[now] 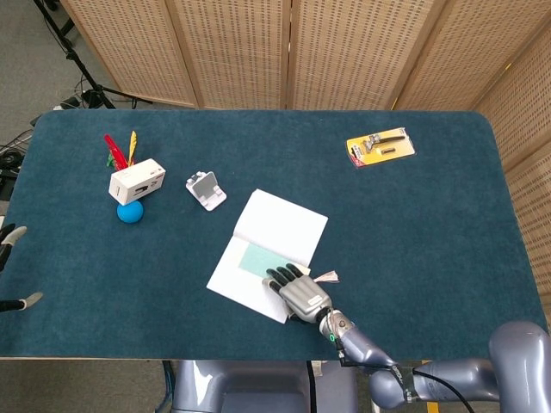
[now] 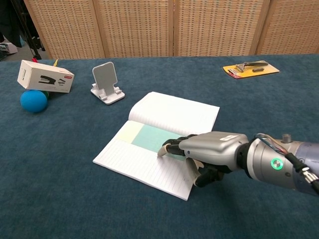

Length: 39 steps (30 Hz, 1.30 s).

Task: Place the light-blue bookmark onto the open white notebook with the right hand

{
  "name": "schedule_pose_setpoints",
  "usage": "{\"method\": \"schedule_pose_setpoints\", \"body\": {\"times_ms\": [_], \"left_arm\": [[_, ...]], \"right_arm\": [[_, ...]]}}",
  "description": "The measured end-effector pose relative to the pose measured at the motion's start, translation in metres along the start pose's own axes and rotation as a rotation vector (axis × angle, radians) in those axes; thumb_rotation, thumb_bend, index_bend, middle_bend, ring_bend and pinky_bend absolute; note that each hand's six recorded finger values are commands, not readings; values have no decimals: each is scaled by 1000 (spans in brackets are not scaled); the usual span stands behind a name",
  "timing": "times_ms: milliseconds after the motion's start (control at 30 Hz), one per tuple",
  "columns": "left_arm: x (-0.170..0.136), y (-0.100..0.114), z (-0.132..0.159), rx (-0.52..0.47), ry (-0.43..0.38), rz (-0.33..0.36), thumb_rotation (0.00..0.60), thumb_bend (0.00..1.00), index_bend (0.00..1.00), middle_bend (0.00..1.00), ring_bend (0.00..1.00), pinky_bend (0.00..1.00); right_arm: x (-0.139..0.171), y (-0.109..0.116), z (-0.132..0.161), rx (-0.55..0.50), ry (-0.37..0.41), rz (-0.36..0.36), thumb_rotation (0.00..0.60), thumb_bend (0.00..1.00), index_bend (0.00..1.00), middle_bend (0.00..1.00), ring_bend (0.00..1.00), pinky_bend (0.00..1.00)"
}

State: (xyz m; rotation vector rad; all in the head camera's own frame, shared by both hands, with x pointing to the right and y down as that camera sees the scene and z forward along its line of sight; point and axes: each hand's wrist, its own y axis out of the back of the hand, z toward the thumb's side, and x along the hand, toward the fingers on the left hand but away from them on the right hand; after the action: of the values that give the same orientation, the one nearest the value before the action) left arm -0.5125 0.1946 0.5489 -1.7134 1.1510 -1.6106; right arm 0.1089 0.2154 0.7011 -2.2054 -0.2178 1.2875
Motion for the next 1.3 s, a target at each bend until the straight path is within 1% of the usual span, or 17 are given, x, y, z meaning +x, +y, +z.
{"method": "schedule_pose_setpoints", "body": {"times_ms": [200, 567, 933, 1167, 1300], "left_arm": [[0, -1, 1, 3, 0, -1, 600, 0, 0, 0, 0, 0], [-1, -1, 1, 3, -1, -2, 600, 0, 0, 0, 0, 0], [-1, 0, -1, -1, 1, 1, 600, 0, 0, 0, 0, 0], [-1, 0, -1, -1, 1, 1, 600, 0, 0, 0, 0, 0], [-1, 0, -1, -1, 2, 2, 600, 0, 0, 0, 0, 0]], "right_arm": [[1, 1, -2, -4, -5, 1, 600, 1000, 29, 0, 0, 0], [1, 1, 2, -15, 9, 2, 600, 1000, 29, 0, 0, 0], [1, 10, 6, -24, 13, -22, 600, 1000, 29, 0, 0, 0], [4, 15, 13, -40, 37, -37, 600, 1000, 29, 0, 0, 0], [7, 26, 19, -45, 58, -75, 600, 1000, 29, 0, 0, 0]]}}
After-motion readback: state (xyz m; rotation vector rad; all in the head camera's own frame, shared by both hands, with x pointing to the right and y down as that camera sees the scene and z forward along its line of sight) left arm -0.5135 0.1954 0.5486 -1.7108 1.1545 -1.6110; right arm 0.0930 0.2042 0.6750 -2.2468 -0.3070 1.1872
